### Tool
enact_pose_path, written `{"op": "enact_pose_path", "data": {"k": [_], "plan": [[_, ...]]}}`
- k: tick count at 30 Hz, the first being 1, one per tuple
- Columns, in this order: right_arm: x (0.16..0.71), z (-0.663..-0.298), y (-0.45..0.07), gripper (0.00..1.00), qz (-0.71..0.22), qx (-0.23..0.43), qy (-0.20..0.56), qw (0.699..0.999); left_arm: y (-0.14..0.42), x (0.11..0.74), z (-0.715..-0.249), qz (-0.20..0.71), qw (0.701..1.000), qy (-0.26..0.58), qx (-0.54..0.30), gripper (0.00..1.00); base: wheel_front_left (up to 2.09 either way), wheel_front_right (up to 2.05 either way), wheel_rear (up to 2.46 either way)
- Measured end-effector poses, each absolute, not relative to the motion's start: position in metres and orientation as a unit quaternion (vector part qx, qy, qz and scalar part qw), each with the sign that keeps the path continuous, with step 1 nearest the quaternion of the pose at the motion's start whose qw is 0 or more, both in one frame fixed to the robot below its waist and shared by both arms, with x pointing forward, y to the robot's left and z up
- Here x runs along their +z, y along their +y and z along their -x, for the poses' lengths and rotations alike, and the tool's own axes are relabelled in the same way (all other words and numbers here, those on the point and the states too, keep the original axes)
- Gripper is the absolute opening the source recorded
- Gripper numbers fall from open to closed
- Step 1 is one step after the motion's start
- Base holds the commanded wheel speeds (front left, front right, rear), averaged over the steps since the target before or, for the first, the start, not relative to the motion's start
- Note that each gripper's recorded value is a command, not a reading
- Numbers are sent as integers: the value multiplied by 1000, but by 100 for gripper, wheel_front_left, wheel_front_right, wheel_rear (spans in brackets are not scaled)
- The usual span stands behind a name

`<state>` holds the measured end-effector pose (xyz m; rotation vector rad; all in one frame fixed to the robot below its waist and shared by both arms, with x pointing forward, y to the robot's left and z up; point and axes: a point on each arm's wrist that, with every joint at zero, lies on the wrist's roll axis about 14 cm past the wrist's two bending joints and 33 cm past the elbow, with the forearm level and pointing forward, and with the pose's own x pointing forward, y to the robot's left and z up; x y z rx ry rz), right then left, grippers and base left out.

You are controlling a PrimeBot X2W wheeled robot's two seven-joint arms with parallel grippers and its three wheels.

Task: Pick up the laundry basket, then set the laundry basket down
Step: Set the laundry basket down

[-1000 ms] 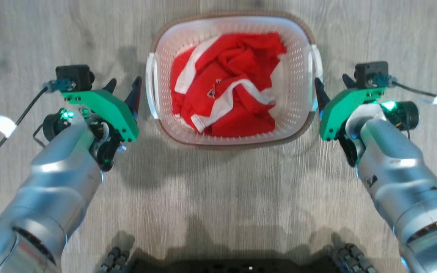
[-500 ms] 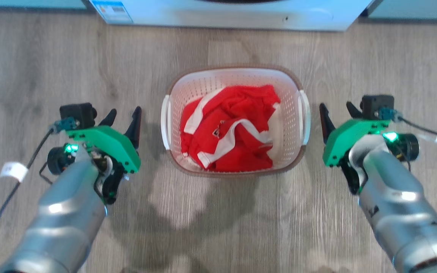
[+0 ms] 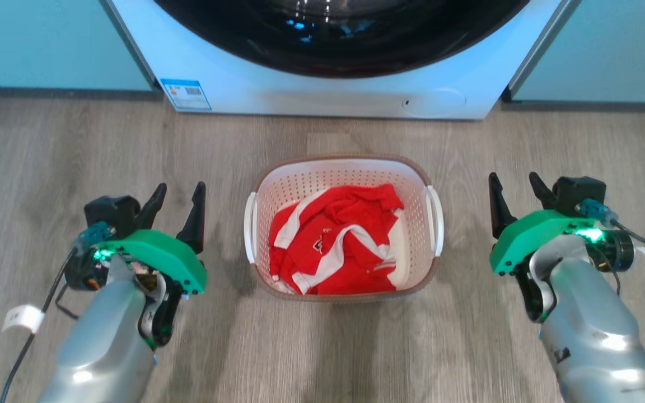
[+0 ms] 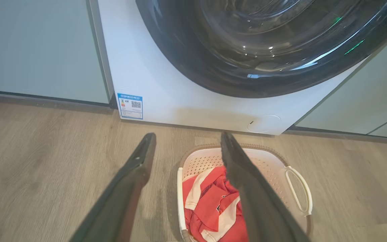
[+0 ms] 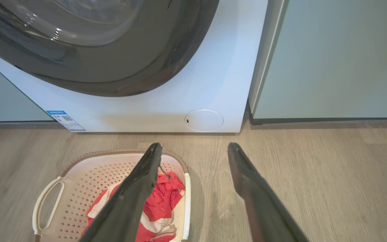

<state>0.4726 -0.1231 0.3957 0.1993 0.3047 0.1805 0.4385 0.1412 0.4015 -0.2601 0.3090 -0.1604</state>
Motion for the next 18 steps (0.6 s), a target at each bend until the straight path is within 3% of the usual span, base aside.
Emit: {"op": "enact_pose_path", "data": {"k": [18], "plan": [[497, -448, -133, 100, -94, 91, 10, 991, 147, 501, -414, 93, 993, 1, -76, 100, 0, 0, 0]]}}
